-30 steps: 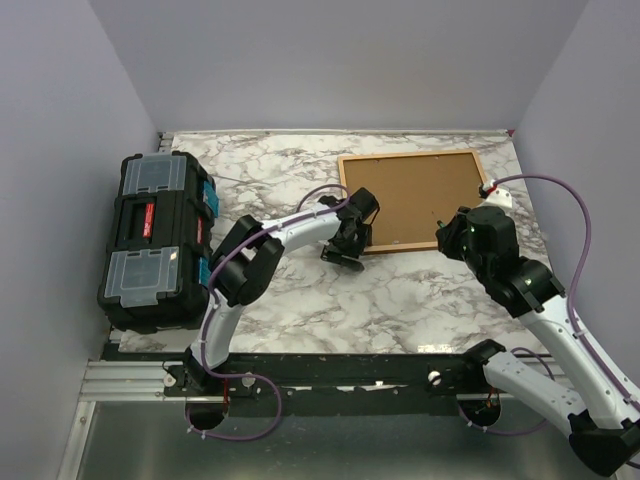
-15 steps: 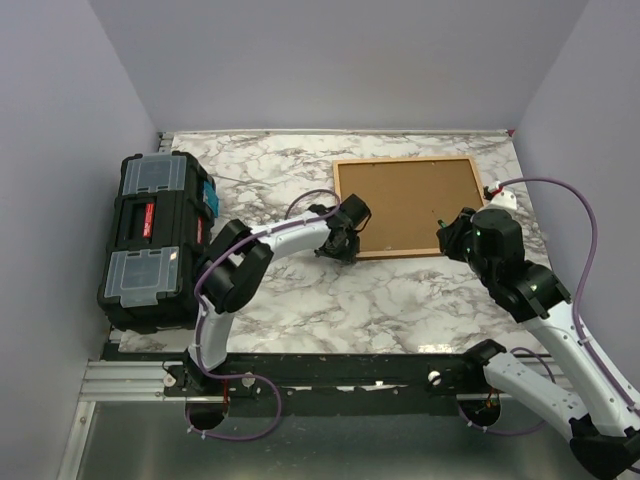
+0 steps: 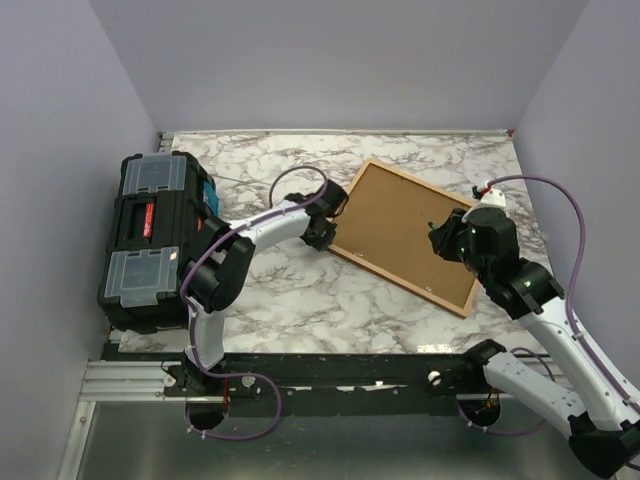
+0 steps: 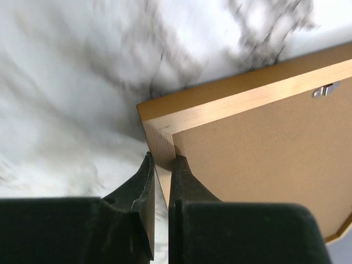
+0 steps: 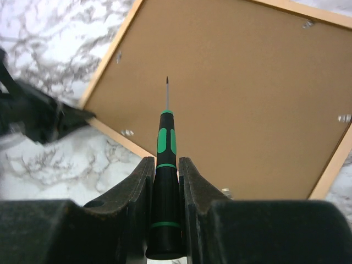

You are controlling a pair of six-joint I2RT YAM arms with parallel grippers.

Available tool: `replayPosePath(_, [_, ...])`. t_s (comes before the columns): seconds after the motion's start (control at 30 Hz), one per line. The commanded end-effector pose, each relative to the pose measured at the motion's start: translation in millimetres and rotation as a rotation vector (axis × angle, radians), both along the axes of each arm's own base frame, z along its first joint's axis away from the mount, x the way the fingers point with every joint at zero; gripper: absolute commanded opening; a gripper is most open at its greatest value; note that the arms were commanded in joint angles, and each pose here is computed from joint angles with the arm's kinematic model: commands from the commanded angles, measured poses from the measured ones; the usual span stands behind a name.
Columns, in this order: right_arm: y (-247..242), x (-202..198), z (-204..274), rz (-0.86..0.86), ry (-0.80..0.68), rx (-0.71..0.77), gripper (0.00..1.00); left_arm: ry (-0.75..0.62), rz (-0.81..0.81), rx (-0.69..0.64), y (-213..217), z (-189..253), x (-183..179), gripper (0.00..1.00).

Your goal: Take the photo out of the frame

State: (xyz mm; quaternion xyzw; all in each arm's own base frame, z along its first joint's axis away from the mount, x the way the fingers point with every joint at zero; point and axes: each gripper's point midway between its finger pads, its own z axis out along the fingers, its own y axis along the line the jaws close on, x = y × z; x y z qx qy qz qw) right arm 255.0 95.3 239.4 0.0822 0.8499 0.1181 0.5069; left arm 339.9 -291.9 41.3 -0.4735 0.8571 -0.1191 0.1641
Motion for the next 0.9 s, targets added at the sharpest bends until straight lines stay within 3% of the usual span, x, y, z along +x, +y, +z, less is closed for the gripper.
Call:
replayPosePath(0.0, [32.3,-4.4,-27.0,0.208,0.069,-0.001,0.01,-0.054,-0.325,0.213,56.8,22.5,31.7,0.00])
replayPosePath(0.2, [70.7,-9.1,-54.9,0.377,0.158,0.082,0.01,-0.137,-0.622,0.166,64.3,25.6,62.0,0.00])
replayPosePath(0.47, [103.1,-4.2,-85.8,0.444,0.192,0.108,0.01,-0.092,-0.965,0.138,50.5,22.0,77.0,0.00])
replayPosePath(0.87, [176.2,21.1,-117.7,0.332,0.153,0.053,0.00,-0.037,-0.957,0.090,62.9,6.8,76.2,0.00])
